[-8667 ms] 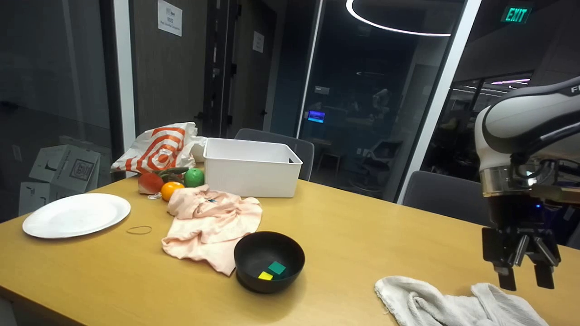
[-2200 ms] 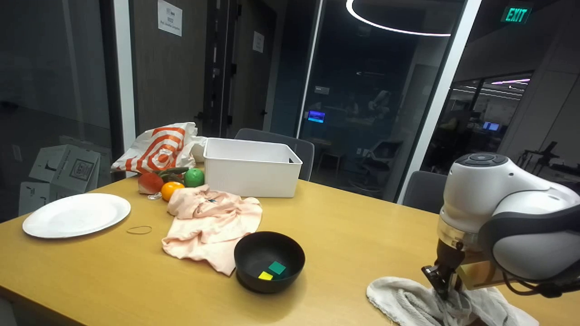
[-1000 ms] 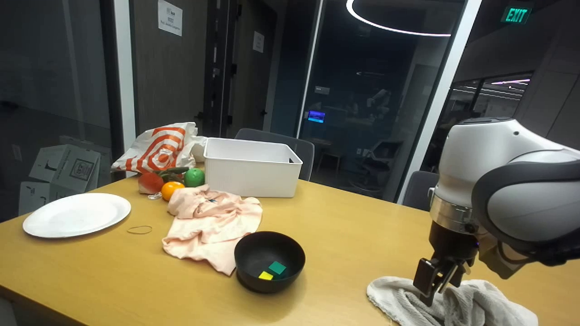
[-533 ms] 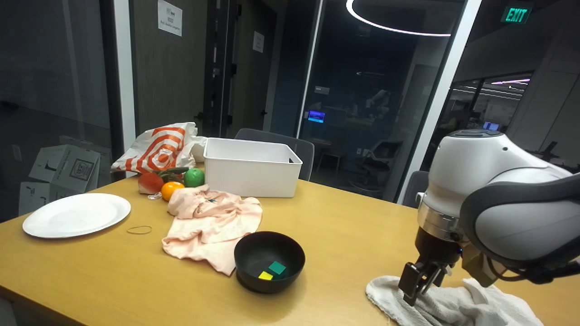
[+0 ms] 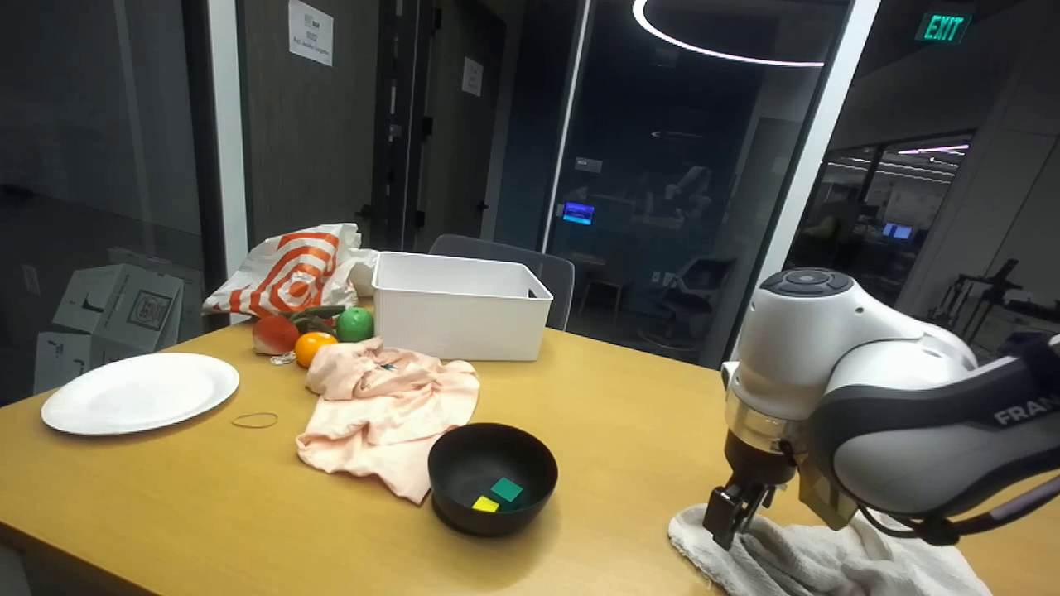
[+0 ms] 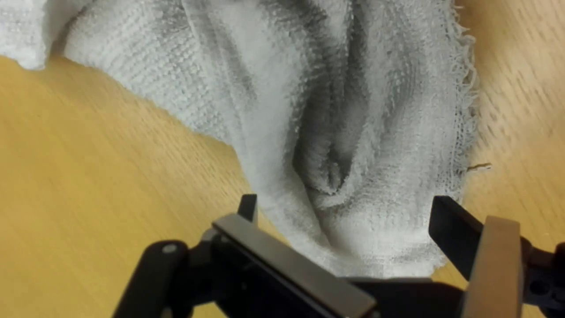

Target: Fold the white towel

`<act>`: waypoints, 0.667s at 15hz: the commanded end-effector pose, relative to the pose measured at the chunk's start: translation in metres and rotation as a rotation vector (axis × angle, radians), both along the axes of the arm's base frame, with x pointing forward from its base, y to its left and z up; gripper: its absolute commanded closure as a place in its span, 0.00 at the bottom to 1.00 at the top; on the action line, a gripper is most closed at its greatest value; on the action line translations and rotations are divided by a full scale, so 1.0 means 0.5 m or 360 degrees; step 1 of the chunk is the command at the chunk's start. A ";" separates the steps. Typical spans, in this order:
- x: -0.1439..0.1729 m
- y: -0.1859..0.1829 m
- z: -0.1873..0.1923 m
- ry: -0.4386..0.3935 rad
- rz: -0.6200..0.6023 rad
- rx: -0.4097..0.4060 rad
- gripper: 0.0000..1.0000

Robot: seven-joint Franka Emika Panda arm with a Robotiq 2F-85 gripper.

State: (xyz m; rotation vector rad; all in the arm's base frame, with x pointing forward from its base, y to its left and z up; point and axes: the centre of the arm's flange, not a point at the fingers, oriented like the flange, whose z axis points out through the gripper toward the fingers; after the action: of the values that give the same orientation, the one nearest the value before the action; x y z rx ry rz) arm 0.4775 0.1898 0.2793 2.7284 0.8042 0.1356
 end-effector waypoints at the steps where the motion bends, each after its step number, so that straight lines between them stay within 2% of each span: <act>1: 0.045 0.012 -0.045 0.0044 -0.0002 0.0005 0.00; 5: 0.054 0.011 -0.088 0.0106 -0.0010 0.0007 0.00; 6: 0.054 0.012 -0.094 0.0113 -0.0008 0.0002 0.25; 7: 0.055 0.013 -0.097 0.0119 -0.0003 0.0000 0.26; 10: 0.057 0.020 -0.088 0.0109 -0.0018 0.0008 0.48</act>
State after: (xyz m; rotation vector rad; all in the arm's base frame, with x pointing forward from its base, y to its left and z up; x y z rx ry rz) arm 0.4974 0.1932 0.2328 2.7473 0.8076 0.0341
